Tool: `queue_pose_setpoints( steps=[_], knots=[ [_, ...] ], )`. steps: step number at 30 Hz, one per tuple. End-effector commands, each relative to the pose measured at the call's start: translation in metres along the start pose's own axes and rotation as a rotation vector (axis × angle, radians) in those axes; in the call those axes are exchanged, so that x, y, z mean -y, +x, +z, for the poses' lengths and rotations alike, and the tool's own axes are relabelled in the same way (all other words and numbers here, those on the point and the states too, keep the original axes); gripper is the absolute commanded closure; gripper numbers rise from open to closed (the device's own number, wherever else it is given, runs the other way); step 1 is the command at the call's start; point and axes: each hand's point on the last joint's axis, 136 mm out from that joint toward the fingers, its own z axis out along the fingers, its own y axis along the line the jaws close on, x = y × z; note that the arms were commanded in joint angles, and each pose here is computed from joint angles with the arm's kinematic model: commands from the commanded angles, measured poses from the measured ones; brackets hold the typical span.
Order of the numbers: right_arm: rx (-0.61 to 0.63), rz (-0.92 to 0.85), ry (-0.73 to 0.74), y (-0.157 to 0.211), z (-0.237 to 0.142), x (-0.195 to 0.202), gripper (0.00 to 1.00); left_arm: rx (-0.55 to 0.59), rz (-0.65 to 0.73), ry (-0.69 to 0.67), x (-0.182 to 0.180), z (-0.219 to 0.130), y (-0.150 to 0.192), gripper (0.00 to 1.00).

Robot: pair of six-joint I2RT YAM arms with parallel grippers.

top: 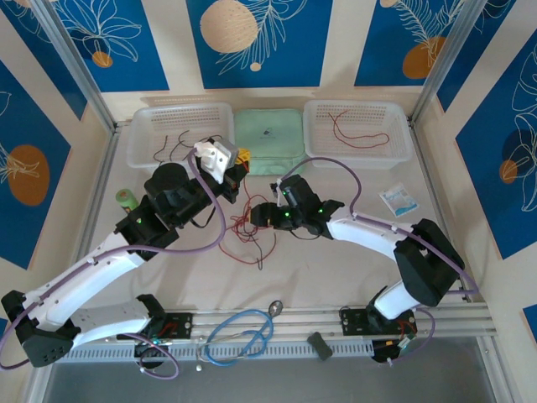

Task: Untangle the cables

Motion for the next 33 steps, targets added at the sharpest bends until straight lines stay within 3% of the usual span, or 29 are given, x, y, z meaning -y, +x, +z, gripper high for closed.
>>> queue_pose_setpoints(
  steps=[1,12,16,23,28,33],
  knots=[
    [0.026,-0.003,-0.055,-0.007,0.011,-0.009,0.33,0.044,-0.023,0.004,0.002,-0.001,-0.016,1.0],
    [-0.009,-0.101,-0.11,0.0,0.056,0.002,0.34,0.043,-0.027,0.014,0.003,0.0,-0.023,1.0],
    [-0.051,-0.082,-0.097,0.003,0.065,0.01,0.49,0.044,-0.022,0.008,0.002,-0.002,-0.026,1.0],
    [-0.071,-0.05,0.089,0.004,0.047,0.042,0.86,0.035,0.007,-0.057,-0.011,-0.011,-0.033,1.0],
    [-0.053,-0.054,0.253,0.005,0.017,0.079,1.0,0.022,0.052,-0.178,-0.034,-0.026,-0.039,1.0],
    [-0.038,-0.06,0.376,0.003,-0.017,0.111,1.0,0.024,0.074,-0.263,-0.049,-0.041,-0.042,1.0]
  ],
)
